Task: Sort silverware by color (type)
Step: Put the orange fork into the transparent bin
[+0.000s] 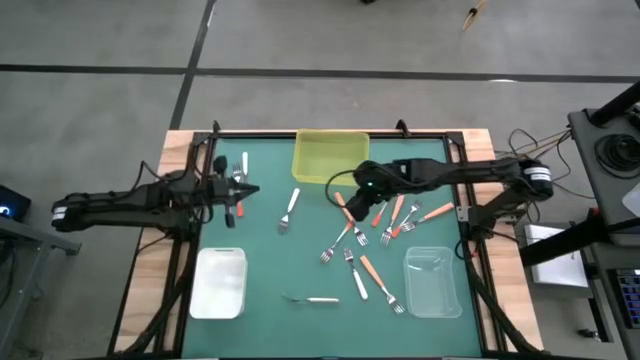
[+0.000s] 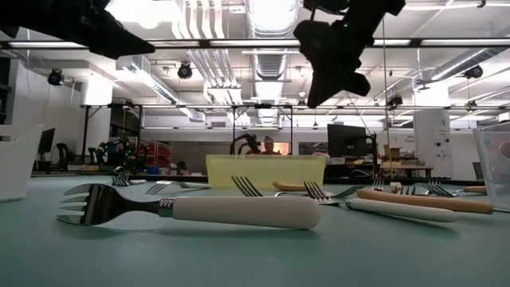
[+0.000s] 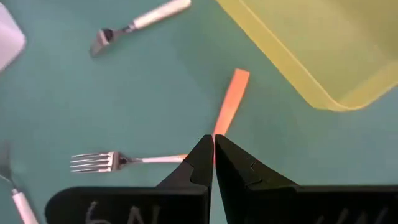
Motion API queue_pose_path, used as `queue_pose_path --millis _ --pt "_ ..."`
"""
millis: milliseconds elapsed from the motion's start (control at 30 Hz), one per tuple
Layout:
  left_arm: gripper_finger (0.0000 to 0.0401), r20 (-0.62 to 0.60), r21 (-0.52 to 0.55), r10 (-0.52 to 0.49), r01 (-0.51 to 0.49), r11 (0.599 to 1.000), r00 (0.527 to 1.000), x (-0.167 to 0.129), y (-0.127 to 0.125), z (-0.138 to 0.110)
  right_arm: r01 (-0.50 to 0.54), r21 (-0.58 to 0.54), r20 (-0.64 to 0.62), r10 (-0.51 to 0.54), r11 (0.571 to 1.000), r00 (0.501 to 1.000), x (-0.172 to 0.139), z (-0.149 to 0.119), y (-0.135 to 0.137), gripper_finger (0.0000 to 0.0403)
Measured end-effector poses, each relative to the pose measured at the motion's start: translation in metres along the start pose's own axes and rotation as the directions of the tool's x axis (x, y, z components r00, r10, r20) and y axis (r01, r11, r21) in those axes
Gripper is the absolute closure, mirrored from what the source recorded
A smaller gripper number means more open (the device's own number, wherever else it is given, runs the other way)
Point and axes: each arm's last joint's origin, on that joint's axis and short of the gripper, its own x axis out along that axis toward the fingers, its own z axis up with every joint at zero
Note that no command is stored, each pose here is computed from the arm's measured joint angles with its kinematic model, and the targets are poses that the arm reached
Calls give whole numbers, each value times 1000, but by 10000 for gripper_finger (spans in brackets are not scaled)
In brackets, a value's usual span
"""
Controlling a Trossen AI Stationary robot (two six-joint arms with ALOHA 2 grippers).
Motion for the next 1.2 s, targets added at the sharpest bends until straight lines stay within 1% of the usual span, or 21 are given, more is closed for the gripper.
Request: queue_pose_path --millis 233,367,467,533,600,667,733,800,1000,1200 --pt "401 6 -4 2 -2 1000 1000 -1 1 2 99 90 -132 -87 991 987 19 4 4 394" --pt "401 -4 3 0 0 1000 1000 -1 0 1 106 95 -190 -86 990 978 31 4 7 394" --pt "401 -8 8 0 0 1000 1000 -1 0 1 91 97 -242 -65 991 968 38 3 8 394" --pt "401 -9 8 -1 1 1000 1000 -1 0 0 127 113 -296 -89 985 951 41 -1 5 394" --pt "401 -9 8 0 0 1000 1000 -1 0 0 197 159 -355 -130 967 926 41 -4 -3 394" --pt "401 -9 14 0 0 1000 1000 -1 0 0 274 232 -392 -168 933 905 41 -7 -12 394" --pt "401 -5 19 1 -1 1000 1000 -2 0 1 336 306 -399 -201 891 895 39 -6 -19 394" --pt "401 -2 24 2 -2 1000 1000 -2 1 1 377 351 -383 -236 857 893 37 -5 -23 394" --pt "401 4 24 4 -4 1000 1000 -3 1 1 385 438 -337 -249 813 908 26 5 -35 394" --pt "401 0 20 2 -2 1000 1000 -4 1 1 375 504 -315 -238 778 919 15 8 -39 394"
